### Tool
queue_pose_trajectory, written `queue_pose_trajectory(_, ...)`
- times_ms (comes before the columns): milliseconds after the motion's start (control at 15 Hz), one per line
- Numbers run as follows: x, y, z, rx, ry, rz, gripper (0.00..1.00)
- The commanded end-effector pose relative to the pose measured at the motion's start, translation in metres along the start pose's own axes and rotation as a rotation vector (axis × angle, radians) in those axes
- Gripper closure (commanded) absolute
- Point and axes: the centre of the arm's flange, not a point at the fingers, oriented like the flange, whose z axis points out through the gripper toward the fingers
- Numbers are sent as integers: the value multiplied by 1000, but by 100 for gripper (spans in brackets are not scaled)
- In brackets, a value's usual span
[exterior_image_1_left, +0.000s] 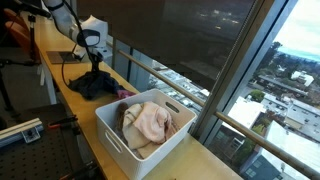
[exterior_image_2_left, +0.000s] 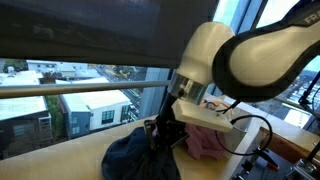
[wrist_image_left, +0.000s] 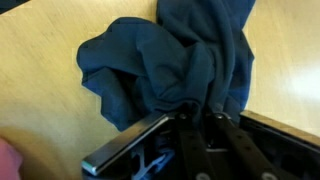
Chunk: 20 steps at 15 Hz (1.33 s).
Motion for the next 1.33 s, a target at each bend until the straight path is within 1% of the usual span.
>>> queue_pose_trajectory(0, -25, 48, -76, 53, 96, 88, 97)
queue_pose_trajectory(333, -42, 93, -161, 93, 210, 191, 97)
queue_pose_trajectory(667, -51, 140, -258, 144, 358, 312, 97)
queue_pose_trajectory(867, -51, 176, -319, 143, 431, 377, 97)
queue_pose_trajectory(1000, -46, 192, -340, 122, 458, 403, 97)
queue_pose_trajectory(1133, -38, 201, -346, 103, 470, 423, 97)
queue_pose_trajectory(1267, -25, 208, -341, 82, 468, 436, 97)
